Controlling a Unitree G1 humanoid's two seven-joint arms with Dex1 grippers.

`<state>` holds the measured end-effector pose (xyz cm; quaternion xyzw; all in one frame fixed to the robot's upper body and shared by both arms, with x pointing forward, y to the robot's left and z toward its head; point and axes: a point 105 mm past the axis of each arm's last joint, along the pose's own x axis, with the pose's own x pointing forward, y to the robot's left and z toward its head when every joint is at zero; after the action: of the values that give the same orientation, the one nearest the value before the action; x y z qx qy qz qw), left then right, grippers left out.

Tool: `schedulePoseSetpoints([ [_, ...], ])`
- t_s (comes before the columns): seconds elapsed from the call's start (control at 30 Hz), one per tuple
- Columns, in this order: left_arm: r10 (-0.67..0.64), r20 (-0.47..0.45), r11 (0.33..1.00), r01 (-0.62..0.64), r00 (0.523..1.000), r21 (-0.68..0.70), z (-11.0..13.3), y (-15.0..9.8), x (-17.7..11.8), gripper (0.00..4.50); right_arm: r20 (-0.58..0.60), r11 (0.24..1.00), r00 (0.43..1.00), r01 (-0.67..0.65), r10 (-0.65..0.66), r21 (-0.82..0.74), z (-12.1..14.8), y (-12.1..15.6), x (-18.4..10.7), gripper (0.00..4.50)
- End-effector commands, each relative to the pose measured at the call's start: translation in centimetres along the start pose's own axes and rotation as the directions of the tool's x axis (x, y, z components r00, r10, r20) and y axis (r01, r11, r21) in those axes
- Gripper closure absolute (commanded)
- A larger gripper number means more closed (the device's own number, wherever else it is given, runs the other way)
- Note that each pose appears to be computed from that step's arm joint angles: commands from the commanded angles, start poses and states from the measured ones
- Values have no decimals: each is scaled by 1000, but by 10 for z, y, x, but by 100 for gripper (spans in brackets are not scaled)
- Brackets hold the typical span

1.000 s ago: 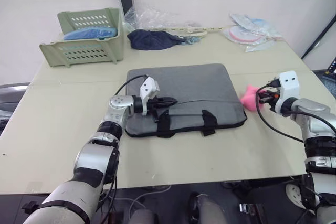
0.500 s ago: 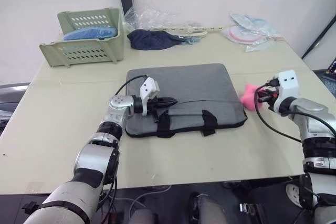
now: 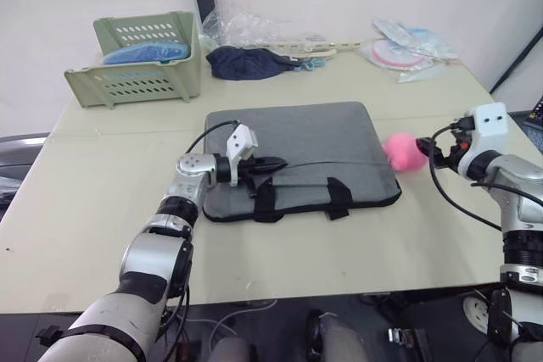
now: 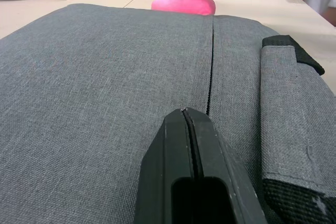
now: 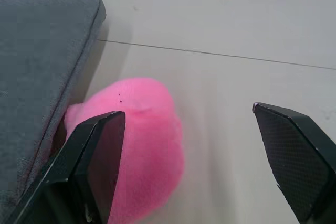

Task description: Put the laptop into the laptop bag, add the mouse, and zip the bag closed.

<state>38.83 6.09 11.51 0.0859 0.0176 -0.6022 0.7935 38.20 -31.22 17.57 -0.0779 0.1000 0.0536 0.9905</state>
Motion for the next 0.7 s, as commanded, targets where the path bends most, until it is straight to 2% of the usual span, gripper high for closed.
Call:
schedulePoseSetpoints([
  [0.03,-22,-1,997,22,1000,-70,-12,-6,-7,450,102,998,995,-10,17,-68,37,4,-31,25],
  [0.1,-13,62,1000,15,998,-24,9,0,-11,450,116,997,993,-26,35,-73,44,12,-39,25],
  [0.23,10,251,994,-37,968,100,76,7,-20,450,157,994,986,-48,63,-99,59,27,-54,25],
  [0.3,13,274,993,-44,962,107,87,5,-24,450,160,993,984,-56,72,-101,61,31,-57,25],
  [0.37,40,334,986,-91,942,138,117,1,-40,450,163,981,972,-149,168,-123,71,47,-66,25],
  [0.47,99,349,970,-169,932,176,142,-7,-65,450,138,944,944,-272,300,-189,82,68,-80,25],
  [0.6,201,282,945,-261,938,197,151,-13,-93,450,95,904,915,-364,392,-224,93,78,-94,25],
  [0.67,324,298,907,-384,898,172,163,-2,-120,450,71,880,899,-402,432,-254,99,81,-101,25],
  [0.7,374,311,886,-436,874,160,169,2,-133,398,59,867,891,-420,450,-269,102,83,-105,16],
])
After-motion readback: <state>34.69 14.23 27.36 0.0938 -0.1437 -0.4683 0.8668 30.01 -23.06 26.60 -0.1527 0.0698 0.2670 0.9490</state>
